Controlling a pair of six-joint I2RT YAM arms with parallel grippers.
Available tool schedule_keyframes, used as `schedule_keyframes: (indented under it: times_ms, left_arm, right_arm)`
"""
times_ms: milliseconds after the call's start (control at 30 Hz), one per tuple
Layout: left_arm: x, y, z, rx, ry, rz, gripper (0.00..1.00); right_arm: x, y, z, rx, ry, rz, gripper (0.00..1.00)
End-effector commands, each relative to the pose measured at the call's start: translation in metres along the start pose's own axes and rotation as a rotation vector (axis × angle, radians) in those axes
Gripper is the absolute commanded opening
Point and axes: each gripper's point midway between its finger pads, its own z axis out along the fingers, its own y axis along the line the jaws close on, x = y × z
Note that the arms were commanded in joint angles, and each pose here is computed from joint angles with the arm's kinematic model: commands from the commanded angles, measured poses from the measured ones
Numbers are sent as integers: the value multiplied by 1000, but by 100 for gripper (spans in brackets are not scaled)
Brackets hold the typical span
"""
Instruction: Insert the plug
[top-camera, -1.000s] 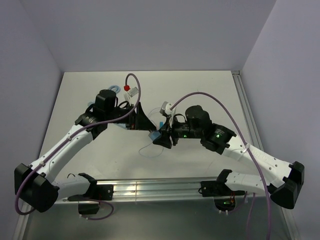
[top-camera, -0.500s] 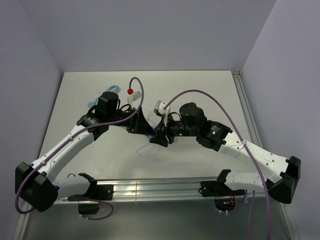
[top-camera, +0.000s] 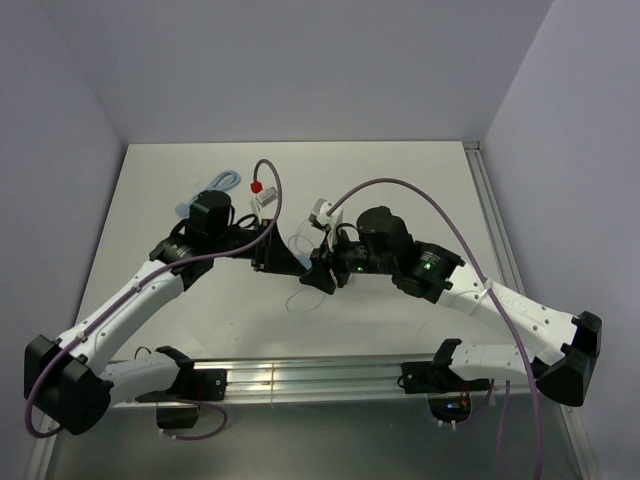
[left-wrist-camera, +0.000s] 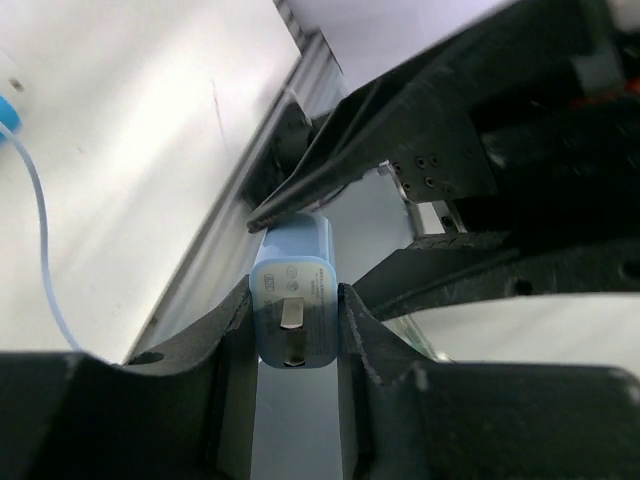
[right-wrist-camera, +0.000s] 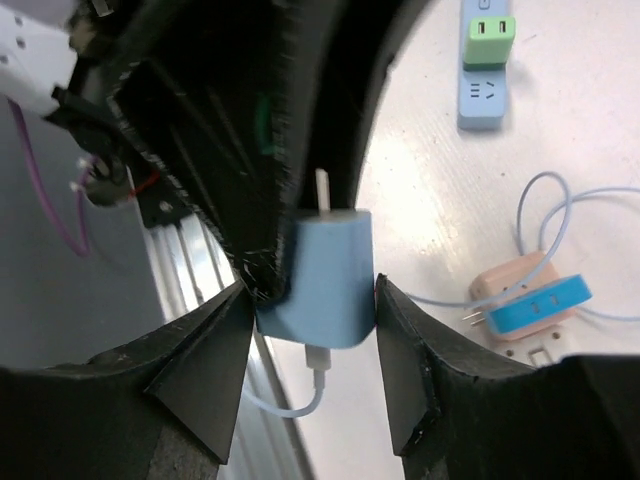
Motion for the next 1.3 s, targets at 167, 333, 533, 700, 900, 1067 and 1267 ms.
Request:
schedule_keyframes:
  times_ms: [167, 333, 533, 700, 900, 1067, 1267]
  left_arm:
    - [-24, -29, -31, -10, -245, 296, 0]
    - [-27, -38, -47, -29, -334, 352, 0]
    - [-34, -62, -68, -3, -494, 386, 0]
    - [-30, -74, -75, 53, -547, 395, 0]
    - [-31, -83, -85, 59, -599, 397, 0]
    - [-33, -86, -88, 68, -629, 381, 0]
    - [-31, -87, -84, 117, -622, 357, 0]
  right_arm:
    - [-51, -13, -22, 109, -163, 253, 57]
    - [-74, 6, -42, 16, -283, 235, 66]
    - [-91, 33, -49, -226, -323, 292, 66]
    - [-100, 42, -42, -379, -344, 316, 67]
    - [-105, 57, -40, -520, -359, 284, 69]
    - [-107, 68, -35, -564, -350, 265, 68]
    - [-111, 68, -26, -566, -344, 287, 60]
